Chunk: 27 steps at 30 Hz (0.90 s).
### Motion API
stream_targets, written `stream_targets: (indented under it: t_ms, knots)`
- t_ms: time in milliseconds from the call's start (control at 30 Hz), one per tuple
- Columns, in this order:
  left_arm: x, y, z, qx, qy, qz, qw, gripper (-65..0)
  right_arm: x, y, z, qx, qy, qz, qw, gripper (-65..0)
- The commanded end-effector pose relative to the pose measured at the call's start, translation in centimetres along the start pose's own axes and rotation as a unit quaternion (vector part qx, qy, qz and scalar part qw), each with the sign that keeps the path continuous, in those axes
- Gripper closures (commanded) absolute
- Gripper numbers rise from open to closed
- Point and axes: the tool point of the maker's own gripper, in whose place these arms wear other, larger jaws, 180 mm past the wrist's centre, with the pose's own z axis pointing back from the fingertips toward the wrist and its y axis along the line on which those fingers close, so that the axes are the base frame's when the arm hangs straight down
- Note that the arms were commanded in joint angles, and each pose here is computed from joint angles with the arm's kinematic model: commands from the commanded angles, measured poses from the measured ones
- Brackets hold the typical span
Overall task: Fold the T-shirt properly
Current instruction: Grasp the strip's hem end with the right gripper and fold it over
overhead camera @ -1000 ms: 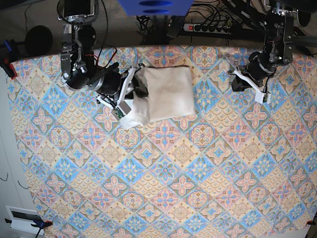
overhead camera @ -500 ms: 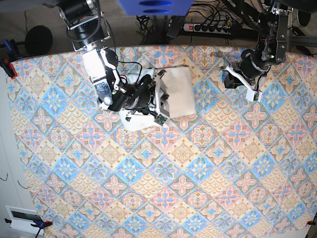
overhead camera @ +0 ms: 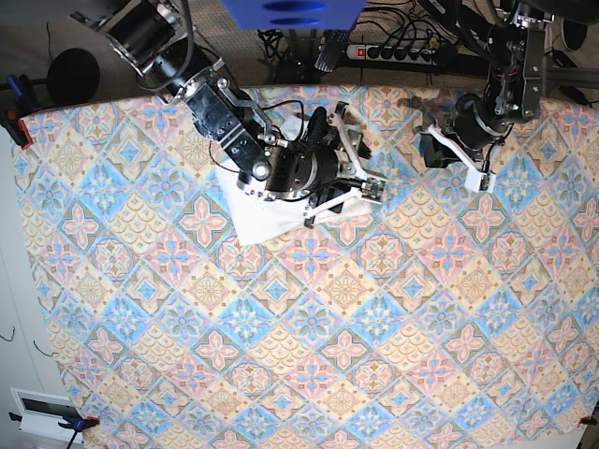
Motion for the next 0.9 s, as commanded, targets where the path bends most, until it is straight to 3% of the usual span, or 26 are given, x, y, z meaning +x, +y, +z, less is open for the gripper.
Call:
stream_targets:
  t_ms: [0, 233, 433, 733, 867]
  knots:
    - [1.1, -0.1, 0.3, -0.004, -0.017, -0.007, 1.000, -3.7, 1.7, -1.3, 1.0, -0.018, -0.030, 0.001, 0.9994, -28.9]
    - [0.8, -0.9, 1.1, -0.010, -0.017, -0.018, 1.000, -3.7, -1.5, -6.0, 3.4, -0.077, -0.027, -0.042, 0.9958, -28.9]
    - [3.1, -3.5, 2.3, -0.038, -0.051, -0.039, 0.997, -4.5, -3.4, -8.2, 4.8, -0.106, -0.024, -0.060, 0.9922, -28.9]
    - [5.1, -8.7, 0.9, -0.101, -0.071, -0.056, 0.991, -39.1, -4.5, -9.7, 5.8, -0.126, -0.018, -0.073, 0.9892, -28.9]
    - [5.7, -10.0, -0.2, -0.138, -0.069, -0.019, 0.988, -42.4, -4.7, -10.0, 6.2, -0.132, -0.019, -0.078, 0.9880, -28.9]
